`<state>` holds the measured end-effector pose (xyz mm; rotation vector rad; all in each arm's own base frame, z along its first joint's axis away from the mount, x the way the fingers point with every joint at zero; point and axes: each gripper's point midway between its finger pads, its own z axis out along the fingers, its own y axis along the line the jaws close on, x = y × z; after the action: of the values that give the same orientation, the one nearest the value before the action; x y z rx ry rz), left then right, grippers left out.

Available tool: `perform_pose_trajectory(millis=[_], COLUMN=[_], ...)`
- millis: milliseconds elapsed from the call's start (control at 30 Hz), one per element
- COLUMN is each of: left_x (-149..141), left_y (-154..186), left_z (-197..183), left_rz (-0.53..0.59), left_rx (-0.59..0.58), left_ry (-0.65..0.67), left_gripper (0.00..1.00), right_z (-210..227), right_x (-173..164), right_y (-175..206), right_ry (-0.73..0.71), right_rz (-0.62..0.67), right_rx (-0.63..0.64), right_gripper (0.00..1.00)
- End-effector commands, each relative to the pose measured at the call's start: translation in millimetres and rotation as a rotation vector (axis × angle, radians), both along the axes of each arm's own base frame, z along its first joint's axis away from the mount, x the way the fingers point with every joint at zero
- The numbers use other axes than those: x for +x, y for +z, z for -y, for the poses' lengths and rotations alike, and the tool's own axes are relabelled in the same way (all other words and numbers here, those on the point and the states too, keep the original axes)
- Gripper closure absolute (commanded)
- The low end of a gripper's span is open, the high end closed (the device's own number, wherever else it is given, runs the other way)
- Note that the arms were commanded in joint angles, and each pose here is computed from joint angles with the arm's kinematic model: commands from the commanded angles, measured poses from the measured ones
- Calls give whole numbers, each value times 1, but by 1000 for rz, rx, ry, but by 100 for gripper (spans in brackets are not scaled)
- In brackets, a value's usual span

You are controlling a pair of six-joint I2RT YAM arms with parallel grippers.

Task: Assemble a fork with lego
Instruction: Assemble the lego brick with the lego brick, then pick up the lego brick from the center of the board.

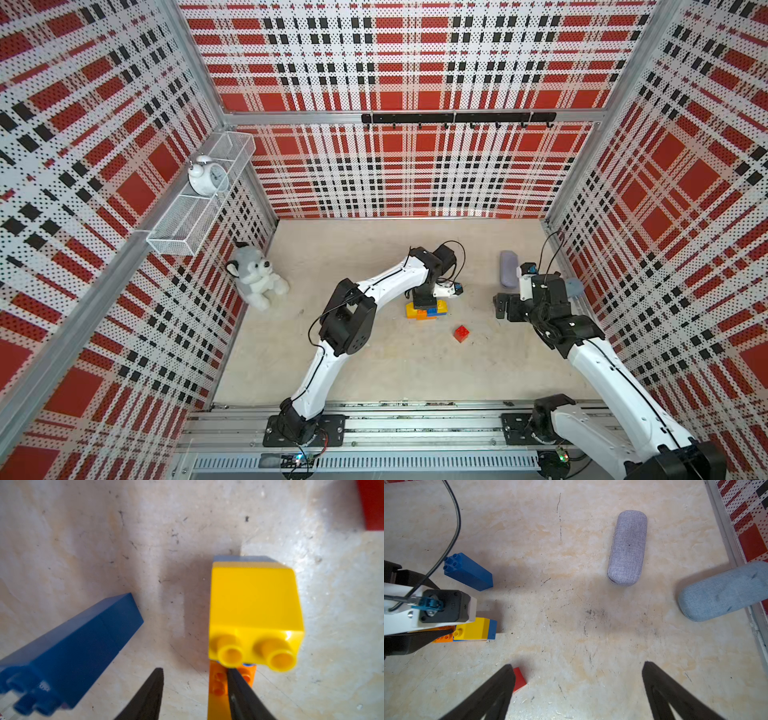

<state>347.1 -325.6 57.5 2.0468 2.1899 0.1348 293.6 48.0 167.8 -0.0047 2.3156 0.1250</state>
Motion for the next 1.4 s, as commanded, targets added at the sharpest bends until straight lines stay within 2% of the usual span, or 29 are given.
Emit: perform_pose_trajectory(millis=[0, 300, 433, 533, 700, 800, 933, 1033, 1100, 1167, 1200, 1367], left_x=[-9, 16, 17, 16, 3, -12, -38, -53, -62, -75, -79, -87], left_y=[-27, 42, 77, 108, 175, 208, 237, 252, 259, 259, 259, 256], left_z=[-3, 18, 20, 16, -9, -32, -68, -101, -122, -134, -140, -166], left_rz=[-59, 69, 104, 136, 289, 405, 483, 560, 577, 567, 576, 642], left_rx=[48, -93, -167, -252, -510, -678, -927, -1084, -1231, -1330, -1375, -1423], left_ry=[-10, -2, 6, 26, 83, 152, 266, 374, 460, 474, 489, 543], left_gripper=[47, 41, 39, 39, 37, 29, 20, 10, 6, 1, 2, 2], right_z=[3, -5, -10, -21, -56, -76, -99, -106, -113, -118, -121, -130], right_x=[4, 6, 3, -1, -13, -21, -32, -34, -33, -32, -34, -33], right_y=[13, 26, 27, 27, 11, -10, -38, -60, -72, -83, -91, -114], right_ry=[-17, 16, 47, 81, 151, 171, 205, 217, 245, 269, 285, 316], right_rz=[27, 16, -26, -64, -160, -231, -295, -350, -375, -402, -426, -482], right_rx=[6, 30, 34, 62, 55, 68, 11, -55, -85, -121, -140, -196], right_gripper=[0, 0, 0, 3, 11, 15, 16, 16, 16, 16, 16, 20])
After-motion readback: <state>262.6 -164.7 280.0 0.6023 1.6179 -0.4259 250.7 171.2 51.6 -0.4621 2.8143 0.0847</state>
